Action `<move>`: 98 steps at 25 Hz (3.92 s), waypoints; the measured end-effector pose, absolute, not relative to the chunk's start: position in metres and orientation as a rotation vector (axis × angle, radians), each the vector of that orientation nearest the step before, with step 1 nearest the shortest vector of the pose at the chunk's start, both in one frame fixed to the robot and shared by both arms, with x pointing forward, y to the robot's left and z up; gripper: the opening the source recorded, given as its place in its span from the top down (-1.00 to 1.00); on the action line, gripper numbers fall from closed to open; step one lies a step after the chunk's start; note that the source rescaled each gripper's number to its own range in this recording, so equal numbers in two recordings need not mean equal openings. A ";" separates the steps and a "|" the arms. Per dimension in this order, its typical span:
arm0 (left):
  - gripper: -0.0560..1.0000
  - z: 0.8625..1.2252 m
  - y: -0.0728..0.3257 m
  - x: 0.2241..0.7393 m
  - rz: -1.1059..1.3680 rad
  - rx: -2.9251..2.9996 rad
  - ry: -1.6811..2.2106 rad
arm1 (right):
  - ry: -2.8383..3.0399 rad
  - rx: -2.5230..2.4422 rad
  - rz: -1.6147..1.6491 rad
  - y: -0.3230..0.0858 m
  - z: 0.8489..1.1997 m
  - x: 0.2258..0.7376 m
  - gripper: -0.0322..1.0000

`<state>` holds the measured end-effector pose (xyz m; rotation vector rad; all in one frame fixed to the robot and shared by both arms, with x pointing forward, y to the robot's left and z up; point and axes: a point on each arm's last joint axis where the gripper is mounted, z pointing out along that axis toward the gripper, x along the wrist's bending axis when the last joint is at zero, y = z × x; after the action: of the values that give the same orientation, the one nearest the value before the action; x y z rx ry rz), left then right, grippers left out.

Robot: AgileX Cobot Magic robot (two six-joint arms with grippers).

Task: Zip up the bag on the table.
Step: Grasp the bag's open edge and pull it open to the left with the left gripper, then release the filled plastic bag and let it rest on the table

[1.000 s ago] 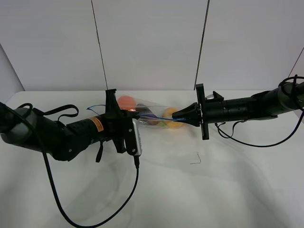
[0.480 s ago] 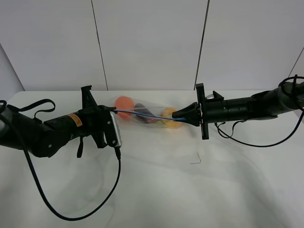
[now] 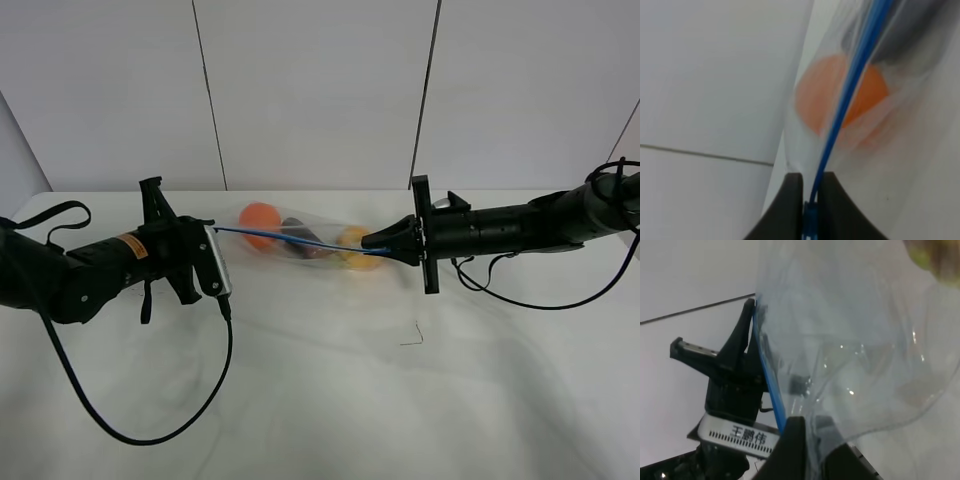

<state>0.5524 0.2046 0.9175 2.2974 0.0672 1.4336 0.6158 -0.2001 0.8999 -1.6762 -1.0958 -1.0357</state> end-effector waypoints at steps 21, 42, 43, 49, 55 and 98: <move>0.89 0.915 0.235 0.559 1.455 2.347 0.178 | -1.095 -1.675 -1.036 -0.200 0.900 0.616 0.94; -0.77 0.902 0.254 0.548 1.398 2.384 0.429 | -1.102 -1.675 -1.031 -0.200 0.900 0.615 0.94; -0.77 0.900 0.255 0.544 1.378 2.386 0.458 | -1.102 -1.675 -1.031 -0.200 0.900 0.615 0.94; -0.77 0.891 0.258 0.531 1.272 2.319 0.662 | -1.094 -1.676 -1.037 -0.200 0.900 0.616 0.94; -0.77 0.905 0.268 0.538 1.327 1.911 1.068 | -1.091 -1.676 -1.039 -0.200 0.900 0.616 0.94; -0.99 1.038 0.268 0.554 -0.052 2.208 2.165 | -1.088 -1.676 -1.041 -0.200 0.900 0.616 0.94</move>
<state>0.5544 0.2677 1.0378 2.2079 2.1646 -0.0519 0.6163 -0.2001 0.9004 -1.6761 -1.0875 -1.0414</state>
